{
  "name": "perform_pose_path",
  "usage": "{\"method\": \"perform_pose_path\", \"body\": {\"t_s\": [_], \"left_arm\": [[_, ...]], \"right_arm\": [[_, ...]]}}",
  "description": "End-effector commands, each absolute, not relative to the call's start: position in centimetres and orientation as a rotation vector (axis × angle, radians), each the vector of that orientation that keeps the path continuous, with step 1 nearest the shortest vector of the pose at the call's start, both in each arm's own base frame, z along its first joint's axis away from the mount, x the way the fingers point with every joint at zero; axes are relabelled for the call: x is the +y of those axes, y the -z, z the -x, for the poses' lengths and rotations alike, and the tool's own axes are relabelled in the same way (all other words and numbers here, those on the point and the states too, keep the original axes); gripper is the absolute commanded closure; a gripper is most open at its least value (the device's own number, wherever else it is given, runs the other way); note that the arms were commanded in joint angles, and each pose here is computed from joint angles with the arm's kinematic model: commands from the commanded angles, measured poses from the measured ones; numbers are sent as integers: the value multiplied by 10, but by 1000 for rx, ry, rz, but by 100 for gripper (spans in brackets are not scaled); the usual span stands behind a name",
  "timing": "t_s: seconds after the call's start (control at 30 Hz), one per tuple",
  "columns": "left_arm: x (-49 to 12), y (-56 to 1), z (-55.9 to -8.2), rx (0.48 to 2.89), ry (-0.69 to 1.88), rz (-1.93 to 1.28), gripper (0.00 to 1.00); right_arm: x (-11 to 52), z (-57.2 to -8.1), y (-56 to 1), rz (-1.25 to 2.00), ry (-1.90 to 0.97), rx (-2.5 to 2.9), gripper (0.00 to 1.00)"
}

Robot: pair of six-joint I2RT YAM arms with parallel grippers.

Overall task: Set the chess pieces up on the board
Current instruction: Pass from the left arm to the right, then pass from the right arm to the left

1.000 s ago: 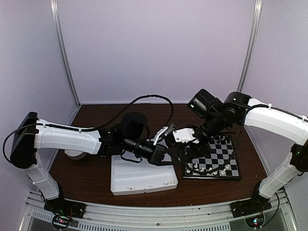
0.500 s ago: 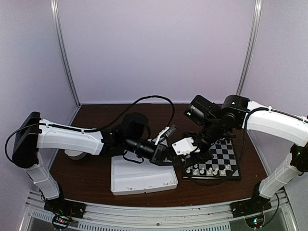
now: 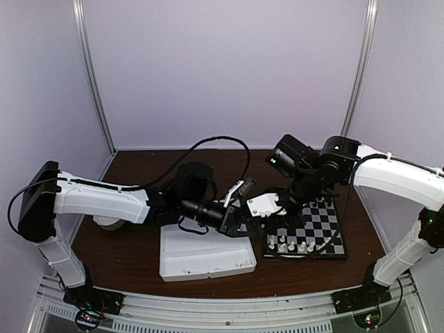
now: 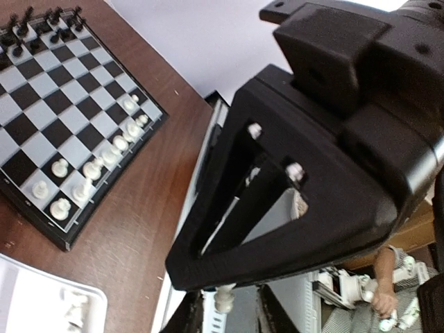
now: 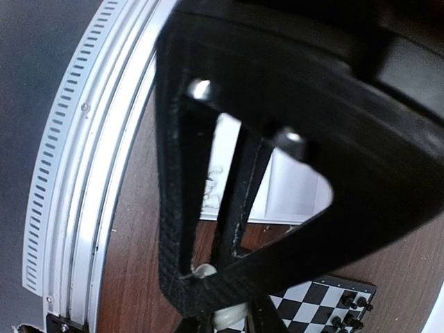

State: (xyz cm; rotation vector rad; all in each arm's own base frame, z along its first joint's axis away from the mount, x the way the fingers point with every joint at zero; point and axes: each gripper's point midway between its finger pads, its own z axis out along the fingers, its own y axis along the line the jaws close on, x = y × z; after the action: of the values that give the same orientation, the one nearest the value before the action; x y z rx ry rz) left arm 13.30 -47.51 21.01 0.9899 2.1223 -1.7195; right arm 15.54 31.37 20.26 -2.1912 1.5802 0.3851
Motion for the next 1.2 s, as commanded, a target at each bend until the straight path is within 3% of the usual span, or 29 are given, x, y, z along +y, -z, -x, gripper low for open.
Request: {"method": "perform_pose_path", "body": {"t_s": [0.0, 0.23, 0.43, 0.63, 1.17], "left_arm": [[-468, -226, -153, 2025, 1626, -899, 68], [-438, -248, -188, 1823, 1304, -711, 65], [-449, -263, -191, 1670, 1200, -713, 65], [-466, -260, -188, 1680, 1241, -767, 69], [-482, -261, -173, 1655, 1381, -809, 64]], "right_arm": [[311, -167, -214, 2028, -499, 1686, 92], [302, -177, -228, 1741, -885, 1875, 92], [303, -174, -225, 1615, -1079, 1944, 91], [305, -179, -231, 1563, -1160, 1948, 90], [306, -182, -228, 1539, -1165, 1963, 90]]}}
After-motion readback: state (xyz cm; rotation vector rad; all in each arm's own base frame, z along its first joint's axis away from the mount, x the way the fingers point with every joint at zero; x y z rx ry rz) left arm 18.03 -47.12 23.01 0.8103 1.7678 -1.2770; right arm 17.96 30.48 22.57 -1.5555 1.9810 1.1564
